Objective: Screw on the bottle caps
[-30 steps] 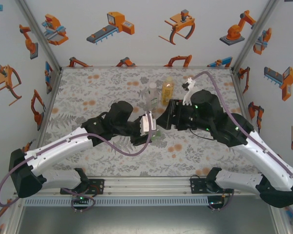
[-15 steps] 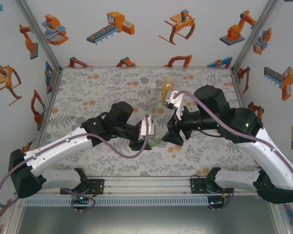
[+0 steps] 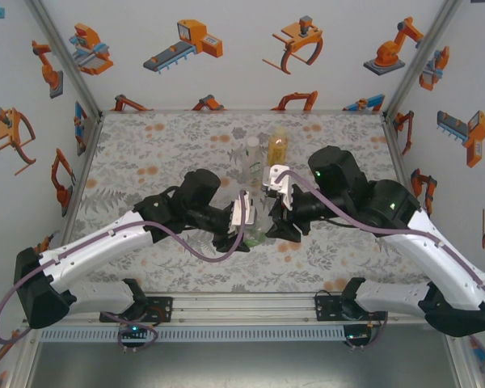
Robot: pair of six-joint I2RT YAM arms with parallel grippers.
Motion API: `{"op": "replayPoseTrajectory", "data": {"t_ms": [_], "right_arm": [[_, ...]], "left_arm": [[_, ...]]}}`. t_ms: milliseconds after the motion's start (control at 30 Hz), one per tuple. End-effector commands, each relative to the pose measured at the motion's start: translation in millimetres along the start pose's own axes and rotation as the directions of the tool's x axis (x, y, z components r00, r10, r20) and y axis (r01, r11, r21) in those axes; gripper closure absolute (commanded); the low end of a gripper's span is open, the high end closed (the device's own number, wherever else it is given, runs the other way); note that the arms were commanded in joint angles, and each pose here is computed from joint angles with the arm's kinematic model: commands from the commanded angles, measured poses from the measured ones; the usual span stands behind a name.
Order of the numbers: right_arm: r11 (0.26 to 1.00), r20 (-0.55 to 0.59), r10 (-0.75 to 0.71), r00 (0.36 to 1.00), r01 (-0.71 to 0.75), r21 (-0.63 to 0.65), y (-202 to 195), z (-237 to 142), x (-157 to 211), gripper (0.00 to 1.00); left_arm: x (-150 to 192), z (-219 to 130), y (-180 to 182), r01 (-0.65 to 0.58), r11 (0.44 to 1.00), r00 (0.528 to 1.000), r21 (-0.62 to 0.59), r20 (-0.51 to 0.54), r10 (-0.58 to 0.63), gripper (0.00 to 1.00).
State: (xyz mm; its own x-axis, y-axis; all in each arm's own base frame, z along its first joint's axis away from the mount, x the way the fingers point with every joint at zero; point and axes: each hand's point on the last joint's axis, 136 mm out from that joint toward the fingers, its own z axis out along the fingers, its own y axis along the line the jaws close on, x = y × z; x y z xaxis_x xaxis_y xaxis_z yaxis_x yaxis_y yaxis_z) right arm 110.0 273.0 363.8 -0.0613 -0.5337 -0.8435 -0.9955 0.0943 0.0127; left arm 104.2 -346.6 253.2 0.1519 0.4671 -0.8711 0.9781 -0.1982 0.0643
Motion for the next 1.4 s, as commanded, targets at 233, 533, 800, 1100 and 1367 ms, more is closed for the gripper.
{"op": "replayPoseTrajectory", "data": {"t_ms": [233, 533, 800, 1100, 1367], "right_arm": [[0.999, 0.053, -0.028, 0.998, 0.026, 0.027, 0.5, -3.8, -6.9, 0.67], [0.988, 0.076, 0.133, 0.988, -0.138, 0.065, -11.6, 4.3, -7.2, 0.86], [0.803, 0.266, 0.510, 0.818, -0.564, 0.195, -52.7, 1.8, -8.6, 1.00], [0.239, 0.386, 0.866, 0.319, -0.940, 0.242, -82.8, 5.4, 28.3, 1.00], [0.016, 0.404, 0.907, 0.120, -0.968, 0.252, -85.9, 18.6, 51.3, 1.00]], "left_arm": [[-19.2, -8.8, -4.9, -0.022, 1.000, 0.999, 0.014, 0.049, 0.021, 1.00], [-15.4, -4.6, 2.9, -0.006, 1.000, 1.000, -0.014, 0.027, 0.006, 1.00], [-12.8, 1.4, 7.7, -0.002, 1.000, 1.000, -0.016, 0.017, 0.002, 1.00], [-4.1, 3.3, 30.0, 0.027, 0.991, 0.999, -0.134, -0.024, -0.031, 1.00], [5.2, 5.1, 46.8, 0.044, 0.975, 0.997, -0.220, -0.053, -0.057, 0.94]]}}
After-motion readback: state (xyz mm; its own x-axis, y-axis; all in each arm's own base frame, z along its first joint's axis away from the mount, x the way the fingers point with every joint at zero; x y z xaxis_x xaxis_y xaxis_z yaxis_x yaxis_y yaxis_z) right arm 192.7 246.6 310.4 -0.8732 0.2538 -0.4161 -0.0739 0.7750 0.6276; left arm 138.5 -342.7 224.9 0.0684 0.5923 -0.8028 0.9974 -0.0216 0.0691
